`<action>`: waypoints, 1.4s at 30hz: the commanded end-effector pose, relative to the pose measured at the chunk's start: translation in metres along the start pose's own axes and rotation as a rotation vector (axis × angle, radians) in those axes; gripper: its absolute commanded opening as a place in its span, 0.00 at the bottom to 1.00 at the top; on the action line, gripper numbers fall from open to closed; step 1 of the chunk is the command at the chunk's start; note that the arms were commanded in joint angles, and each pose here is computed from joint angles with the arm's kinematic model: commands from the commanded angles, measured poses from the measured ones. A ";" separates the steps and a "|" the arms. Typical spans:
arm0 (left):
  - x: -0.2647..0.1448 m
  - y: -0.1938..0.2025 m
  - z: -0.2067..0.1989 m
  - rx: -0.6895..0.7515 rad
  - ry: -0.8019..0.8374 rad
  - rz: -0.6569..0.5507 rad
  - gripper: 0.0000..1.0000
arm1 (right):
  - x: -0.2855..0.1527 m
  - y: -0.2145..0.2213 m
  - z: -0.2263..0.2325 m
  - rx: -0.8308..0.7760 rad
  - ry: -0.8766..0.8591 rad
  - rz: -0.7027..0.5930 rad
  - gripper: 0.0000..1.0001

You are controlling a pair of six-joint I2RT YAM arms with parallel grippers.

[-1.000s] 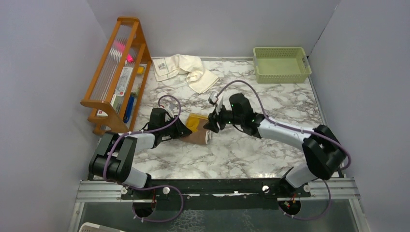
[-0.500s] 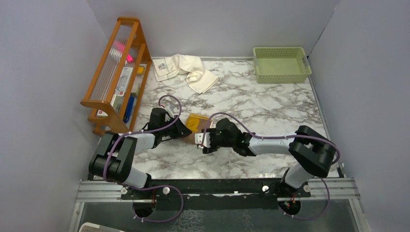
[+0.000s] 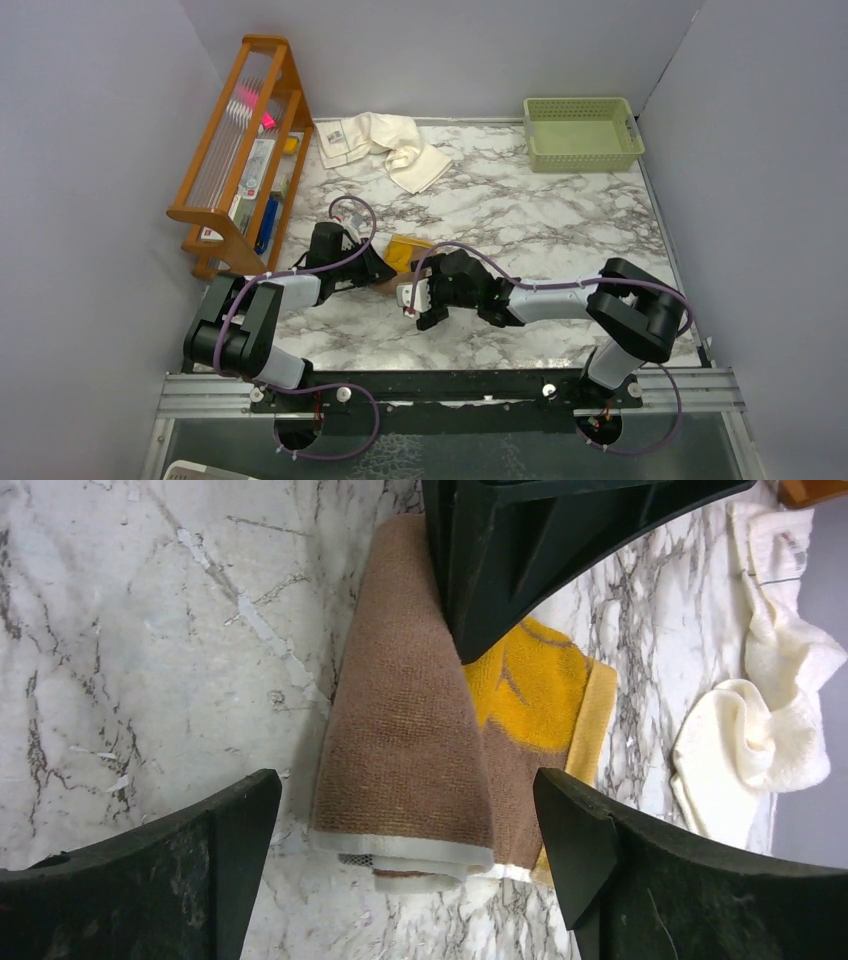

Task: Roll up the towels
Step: Roll the towel at the center of the board.

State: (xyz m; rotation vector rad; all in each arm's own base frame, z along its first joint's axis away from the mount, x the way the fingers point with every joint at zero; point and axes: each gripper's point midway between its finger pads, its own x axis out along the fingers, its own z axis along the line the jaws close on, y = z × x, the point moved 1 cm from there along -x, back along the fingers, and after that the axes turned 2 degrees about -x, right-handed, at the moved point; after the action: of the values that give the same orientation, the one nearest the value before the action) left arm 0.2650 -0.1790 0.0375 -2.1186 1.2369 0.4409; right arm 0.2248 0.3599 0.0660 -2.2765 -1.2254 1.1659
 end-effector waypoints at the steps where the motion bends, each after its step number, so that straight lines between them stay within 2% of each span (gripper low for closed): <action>1: -0.002 0.019 0.043 -0.013 -0.188 0.042 0.18 | 0.005 -0.008 -0.021 -0.036 0.076 0.003 1.00; 8: -0.003 0.021 0.044 -0.008 -0.194 0.050 0.18 | 0.017 -0.005 -0.001 0.073 -0.034 0.021 0.92; 14: -0.004 0.021 0.044 -0.006 -0.197 0.054 0.18 | 0.020 -0.009 0.015 0.168 -0.130 0.020 0.74; 22: -0.004 0.024 0.047 -0.010 -0.201 0.065 0.18 | 0.016 -0.004 0.030 0.212 -0.188 0.045 0.52; 31: -0.005 0.021 0.044 -0.005 -0.204 0.062 0.18 | 0.023 0.008 0.036 0.276 -0.179 0.098 0.45; 40: -0.010 -0.002 0.030 0.013 -0.180 0.013 0.18 | 0.032 0.012 0.042 0.440 -0.282 0.136 0.02; 42: -0.017 -0.016 0.023 0.028 -0.170 -0.019 0.19 | 0.031 0.006 0.040 0.491 -0.320 0.117 0.01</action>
State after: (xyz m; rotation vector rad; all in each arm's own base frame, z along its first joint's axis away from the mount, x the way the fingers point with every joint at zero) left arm 0.2687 -0.1725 0.0396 -2.0809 1.2223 0.4833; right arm 0.2267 0.3859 0.0415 -2.0183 -0.9019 1.4901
